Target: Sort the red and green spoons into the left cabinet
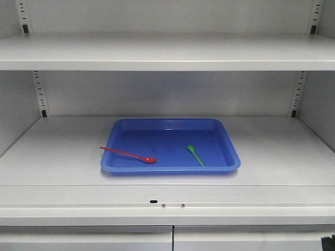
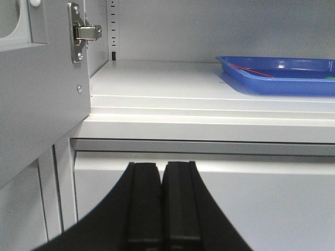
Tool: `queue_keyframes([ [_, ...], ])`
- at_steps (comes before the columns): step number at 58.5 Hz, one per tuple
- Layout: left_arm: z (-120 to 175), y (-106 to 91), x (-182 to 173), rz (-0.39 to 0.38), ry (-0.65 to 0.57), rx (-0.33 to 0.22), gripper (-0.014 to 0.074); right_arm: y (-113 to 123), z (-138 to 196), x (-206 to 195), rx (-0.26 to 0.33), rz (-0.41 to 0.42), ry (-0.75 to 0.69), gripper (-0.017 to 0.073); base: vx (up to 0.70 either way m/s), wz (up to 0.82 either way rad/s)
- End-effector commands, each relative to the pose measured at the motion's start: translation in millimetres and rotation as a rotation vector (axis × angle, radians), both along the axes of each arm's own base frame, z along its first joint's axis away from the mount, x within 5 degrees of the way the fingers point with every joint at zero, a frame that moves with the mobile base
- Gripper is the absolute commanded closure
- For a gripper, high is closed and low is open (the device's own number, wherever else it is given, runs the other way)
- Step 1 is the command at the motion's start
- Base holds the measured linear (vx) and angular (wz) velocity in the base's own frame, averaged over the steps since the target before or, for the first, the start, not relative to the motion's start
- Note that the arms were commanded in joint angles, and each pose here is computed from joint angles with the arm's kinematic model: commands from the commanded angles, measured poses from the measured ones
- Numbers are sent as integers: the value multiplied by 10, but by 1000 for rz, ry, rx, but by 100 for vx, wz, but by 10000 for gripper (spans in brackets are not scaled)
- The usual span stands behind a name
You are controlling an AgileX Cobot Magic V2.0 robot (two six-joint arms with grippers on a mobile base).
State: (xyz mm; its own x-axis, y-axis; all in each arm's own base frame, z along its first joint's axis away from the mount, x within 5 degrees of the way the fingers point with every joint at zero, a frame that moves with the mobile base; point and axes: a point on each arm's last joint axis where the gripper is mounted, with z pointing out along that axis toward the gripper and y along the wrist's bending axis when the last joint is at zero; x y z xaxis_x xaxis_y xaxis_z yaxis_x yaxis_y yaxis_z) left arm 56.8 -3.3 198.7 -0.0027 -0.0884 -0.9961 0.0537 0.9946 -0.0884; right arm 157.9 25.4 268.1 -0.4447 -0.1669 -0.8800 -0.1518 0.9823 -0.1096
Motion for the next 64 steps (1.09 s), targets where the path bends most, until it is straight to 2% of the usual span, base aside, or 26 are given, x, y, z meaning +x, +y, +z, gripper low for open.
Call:
queue_keyframes([
  [1,89,8,-20,8,-99,-16,601,-10,46,-150,13,40,-122,568,0,0],
  [5,89,8,-20,8,-99,-16,601,-41,-25,-257,35,32,-147,566,0,0],
  [10,89,8,-20,8,-99,-16,601,-116,-81,-409,107,-15,-236,565,0,0],
  [14,89,8,-20,8,-99,-16,601,-175,-137,-499,138,-60,-302,565,0,0],
  [22,89,8,-20,8,-99,-16,601,-234,-356,-679,133,-105,-368,565,0,0],
  [32,89,8,-20,8,-99,-16,601,-220,-701,-839,121,-79,-429,565,0,0],
  [39,88,8,-20,8,-98,-16,601,-242,-704,-942,144,-105,-475,565,0,0],
  [47,88,8,-19,8,-98,-16,601,-250,-682,-1020,79,-94,-540,565,0,0],
  [60,86,8,-20,8,-96,-15,601,-248,-683,-1018,155,-109,-533,565,0,0],
  [64,86,8,-20,8,-96,-15,601,-248,-686,-1017,160,-110,-529,565,0,0],
])
